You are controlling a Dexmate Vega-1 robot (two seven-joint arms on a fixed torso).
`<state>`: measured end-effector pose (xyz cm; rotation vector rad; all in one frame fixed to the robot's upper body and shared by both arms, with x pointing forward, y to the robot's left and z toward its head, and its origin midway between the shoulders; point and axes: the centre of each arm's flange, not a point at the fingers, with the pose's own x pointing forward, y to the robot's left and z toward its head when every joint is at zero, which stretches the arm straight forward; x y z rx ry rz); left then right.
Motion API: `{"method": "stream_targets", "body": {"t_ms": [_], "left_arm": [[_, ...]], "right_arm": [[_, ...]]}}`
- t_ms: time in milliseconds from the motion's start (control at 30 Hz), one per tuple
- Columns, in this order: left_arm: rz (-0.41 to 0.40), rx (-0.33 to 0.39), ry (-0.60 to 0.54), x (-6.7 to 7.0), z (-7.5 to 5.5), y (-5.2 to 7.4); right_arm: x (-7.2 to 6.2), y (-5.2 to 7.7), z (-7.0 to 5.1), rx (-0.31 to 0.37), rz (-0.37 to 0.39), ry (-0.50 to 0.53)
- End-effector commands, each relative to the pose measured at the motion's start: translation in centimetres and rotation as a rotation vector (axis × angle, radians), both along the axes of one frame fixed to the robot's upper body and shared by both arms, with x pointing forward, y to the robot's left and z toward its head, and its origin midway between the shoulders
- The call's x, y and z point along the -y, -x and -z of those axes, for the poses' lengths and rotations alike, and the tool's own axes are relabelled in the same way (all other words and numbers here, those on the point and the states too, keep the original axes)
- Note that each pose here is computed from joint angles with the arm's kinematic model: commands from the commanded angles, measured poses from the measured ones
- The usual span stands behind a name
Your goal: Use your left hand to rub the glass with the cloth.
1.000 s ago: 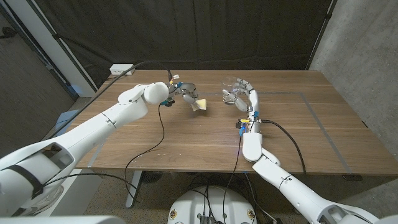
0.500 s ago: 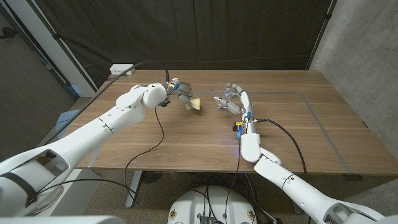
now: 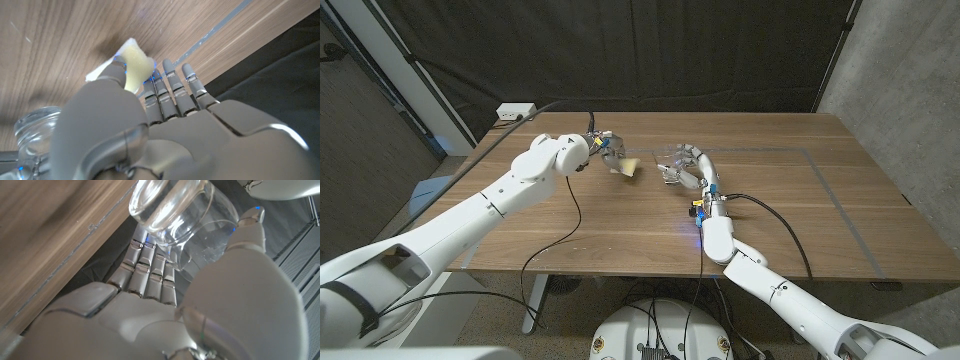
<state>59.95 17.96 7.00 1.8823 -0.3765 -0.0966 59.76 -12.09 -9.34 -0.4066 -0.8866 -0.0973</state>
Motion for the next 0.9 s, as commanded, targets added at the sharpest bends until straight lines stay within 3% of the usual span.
{"method": "stream_targets", "body": {"t_ms": [33,167,333,467,567,733,900], "left_arm": [[-0.157,-0.123,-0.119,0.2,-0.9,-0.3],[-0.180,-0.142,-0.137,0.2,-1.1,-0.4],[-0.159,-0.071,-0.031,-0.5,-1.6,0.2],[-0.102,-0.011,0.099,-1.3,-2.2,0.8],[-0.044,-0.054,0.154,-1.4,-2.6,1.1],[0.023,-0.028,0.178,-1.3,-2.9,1.8],[0.129,-0.057,0.226,-1.3,-3.3,1.8]], "right_arm": [[-0.2,-0.5,0.9,-0.045,0.001,-0.010],[-0.3,-0.6,1.0,-0.049,0.006,-0.011],[-0.5,-0.9,1.3,-0.060,0.013,-0.014],[-0.7,-1.2,1.7,-0.069,0.028,-0.023],[-0.9,-1.4,2.1,-0.077,0.036,-0.027],[-1.1,-1.7,2.5,-0.088,0.057,-0.031],[-1.0,-2.2,3.4,-0.124,0.057,-0.107]]}}
